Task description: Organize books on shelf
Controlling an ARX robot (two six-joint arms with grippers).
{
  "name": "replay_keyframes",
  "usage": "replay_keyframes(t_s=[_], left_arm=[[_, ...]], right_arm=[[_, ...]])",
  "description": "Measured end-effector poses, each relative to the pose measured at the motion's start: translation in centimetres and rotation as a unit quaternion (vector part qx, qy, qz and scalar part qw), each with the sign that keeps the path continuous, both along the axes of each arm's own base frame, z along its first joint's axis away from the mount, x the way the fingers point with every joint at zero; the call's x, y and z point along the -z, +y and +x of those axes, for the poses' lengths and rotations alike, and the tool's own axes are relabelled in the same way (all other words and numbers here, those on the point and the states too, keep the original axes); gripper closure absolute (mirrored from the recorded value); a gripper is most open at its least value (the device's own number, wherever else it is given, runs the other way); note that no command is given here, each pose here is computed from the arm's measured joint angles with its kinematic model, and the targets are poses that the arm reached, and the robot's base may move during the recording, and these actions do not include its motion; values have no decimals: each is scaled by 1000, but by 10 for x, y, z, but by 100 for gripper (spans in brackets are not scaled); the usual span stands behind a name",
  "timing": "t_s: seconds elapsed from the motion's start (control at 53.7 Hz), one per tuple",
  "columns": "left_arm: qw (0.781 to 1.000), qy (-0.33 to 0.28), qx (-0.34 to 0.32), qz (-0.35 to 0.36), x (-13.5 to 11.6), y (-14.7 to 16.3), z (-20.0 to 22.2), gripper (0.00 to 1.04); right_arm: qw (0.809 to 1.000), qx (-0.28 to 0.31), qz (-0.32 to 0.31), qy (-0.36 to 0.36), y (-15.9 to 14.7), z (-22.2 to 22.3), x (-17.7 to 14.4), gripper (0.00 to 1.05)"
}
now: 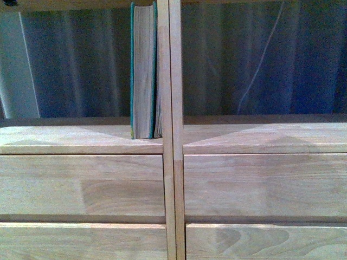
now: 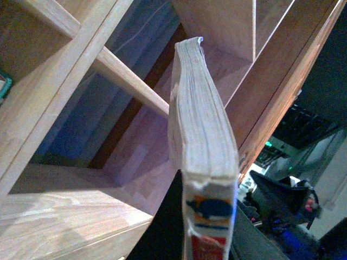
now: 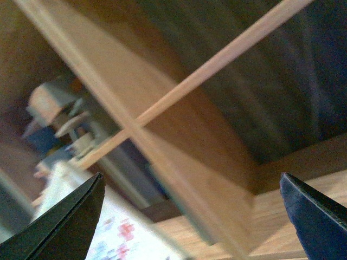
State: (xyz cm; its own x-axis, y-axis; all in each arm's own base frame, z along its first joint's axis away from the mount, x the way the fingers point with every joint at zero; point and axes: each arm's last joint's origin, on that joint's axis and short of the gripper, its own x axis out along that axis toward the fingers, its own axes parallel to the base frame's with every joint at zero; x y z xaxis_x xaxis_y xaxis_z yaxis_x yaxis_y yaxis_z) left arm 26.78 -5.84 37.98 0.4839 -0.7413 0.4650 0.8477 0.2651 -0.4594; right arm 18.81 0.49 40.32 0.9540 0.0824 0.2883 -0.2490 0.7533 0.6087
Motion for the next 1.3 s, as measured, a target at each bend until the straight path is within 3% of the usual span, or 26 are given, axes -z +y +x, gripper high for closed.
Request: replay_keyframes(t_s=[0.168, 0.391, 0.503, 0.726, 0.838, 1.08, 1.303], left_arm=[[999, -7, -42, 33, -5, 16, -20, 98], [985, 1, -144, 96, -6, 38, -41, 98], [962, -20, -229, 147, -7, 54, -58, 98], [924, -93, -301, 218, -10, 77, -97, 98], [901, -111, -340, 247, 3, 89, -113, 98], [880, -95, -378, 272, 32, 103, -121, 98], [843, -104, -433, 302, 52, 116, -128, 98]], right_arm=[[997, 60, -11, 41, -41, 10, 30, 7], [998, 38, -24, 43, -55, 8, 48, 7], [999, 3, -36, 34, -52, 4, 59, 7], [998, -11, -52, 32, -51, -6, 75, 7], [997, 4, -78, 29, -43, -11, 81, 7], [994, 26, -101, 37, -40, -13, 84, 7], [993, 26, -105, 37, -40, -13, 84, 7]])
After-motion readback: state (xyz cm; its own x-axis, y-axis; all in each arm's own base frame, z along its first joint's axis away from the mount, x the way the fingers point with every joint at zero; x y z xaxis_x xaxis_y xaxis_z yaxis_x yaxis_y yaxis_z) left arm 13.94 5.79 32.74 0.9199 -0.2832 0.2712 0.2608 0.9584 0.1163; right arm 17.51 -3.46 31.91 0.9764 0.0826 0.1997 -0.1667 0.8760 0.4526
